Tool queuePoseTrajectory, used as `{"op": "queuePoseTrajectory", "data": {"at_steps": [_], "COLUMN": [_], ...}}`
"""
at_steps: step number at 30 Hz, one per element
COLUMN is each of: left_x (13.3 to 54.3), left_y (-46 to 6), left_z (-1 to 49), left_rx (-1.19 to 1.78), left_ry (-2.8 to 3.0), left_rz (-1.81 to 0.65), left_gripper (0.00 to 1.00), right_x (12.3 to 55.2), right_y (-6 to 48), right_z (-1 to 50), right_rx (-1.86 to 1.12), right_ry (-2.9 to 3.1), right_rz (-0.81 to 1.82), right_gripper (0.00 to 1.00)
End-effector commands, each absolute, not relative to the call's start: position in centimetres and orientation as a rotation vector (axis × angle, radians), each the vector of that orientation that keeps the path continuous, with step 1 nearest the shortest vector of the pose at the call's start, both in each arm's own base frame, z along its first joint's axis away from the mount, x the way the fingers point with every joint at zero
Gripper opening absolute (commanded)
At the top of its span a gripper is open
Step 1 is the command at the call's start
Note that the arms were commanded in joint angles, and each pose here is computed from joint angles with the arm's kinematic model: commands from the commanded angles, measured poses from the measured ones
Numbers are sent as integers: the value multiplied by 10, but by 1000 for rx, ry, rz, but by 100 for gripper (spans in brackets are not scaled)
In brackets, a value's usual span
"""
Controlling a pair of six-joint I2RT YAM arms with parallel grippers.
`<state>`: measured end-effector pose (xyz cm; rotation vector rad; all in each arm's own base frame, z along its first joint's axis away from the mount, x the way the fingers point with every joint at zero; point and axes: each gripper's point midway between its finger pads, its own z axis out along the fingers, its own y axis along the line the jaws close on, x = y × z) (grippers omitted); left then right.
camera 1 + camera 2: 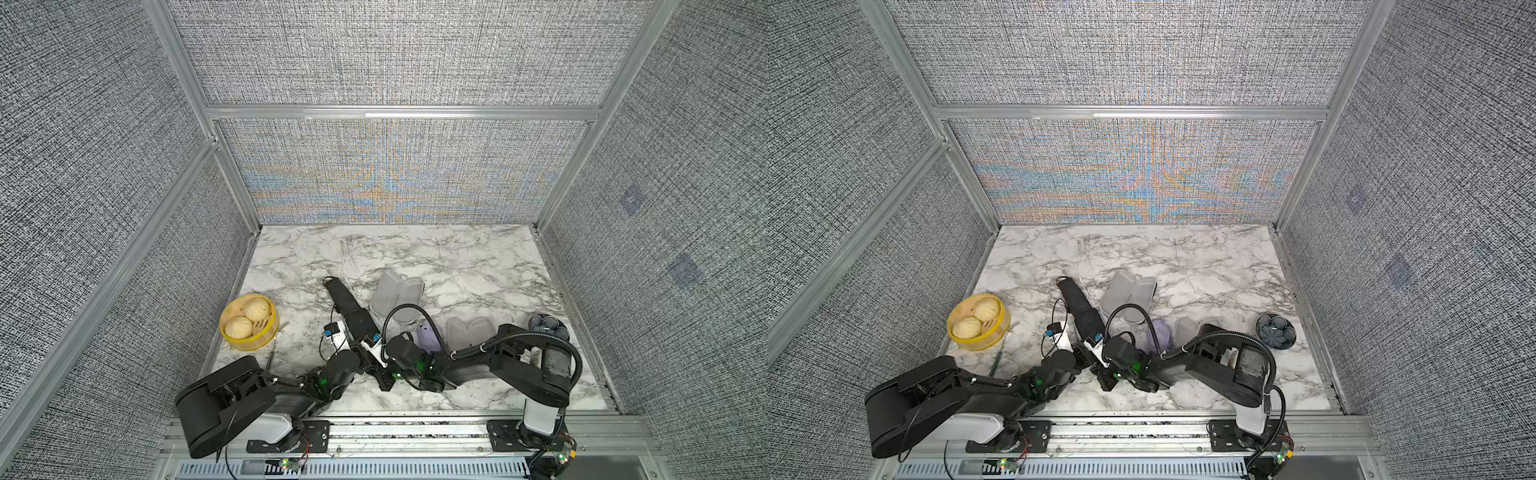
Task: Put umbrellas into zippered umbrella sleeves
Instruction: Place the umbrella sleeve at the center of the board.
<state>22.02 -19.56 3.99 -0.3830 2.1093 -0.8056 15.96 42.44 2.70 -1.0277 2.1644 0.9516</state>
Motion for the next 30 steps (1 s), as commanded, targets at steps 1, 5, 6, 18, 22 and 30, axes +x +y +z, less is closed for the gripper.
{"op": "queuePoseTrajectory", "data": {"at_steps": [1,5,6,18,22,30], "left_x": [184,193,195,228,252,277], "left_y": [-137,-140,-143,-99,-111,-121], "left_z": [-28,-2,8,97,91,77], "left_rx": [-347,-270,-244,-245,-218,-233], "left_ry": [2396,2349,2335,2194,2211,2247], "left_rz": [-409,-379,-386,-394,-471,-439], "left_gripper": [21,33,40,95,94,98], "right_x": [159,165,165,186,190,200], "right_y": [428,401,398,366,356,349], "right_z": [41,34,33,17,13,0], "right_rx": [-1008,-983,-991,-995,-1000,-991], "right_ry": [2096,2127,2133,2241,2250,2286], "right_rz": [1041,966,954,830,798,782], "right_gripper": [0,0,0,0,0,0]}}
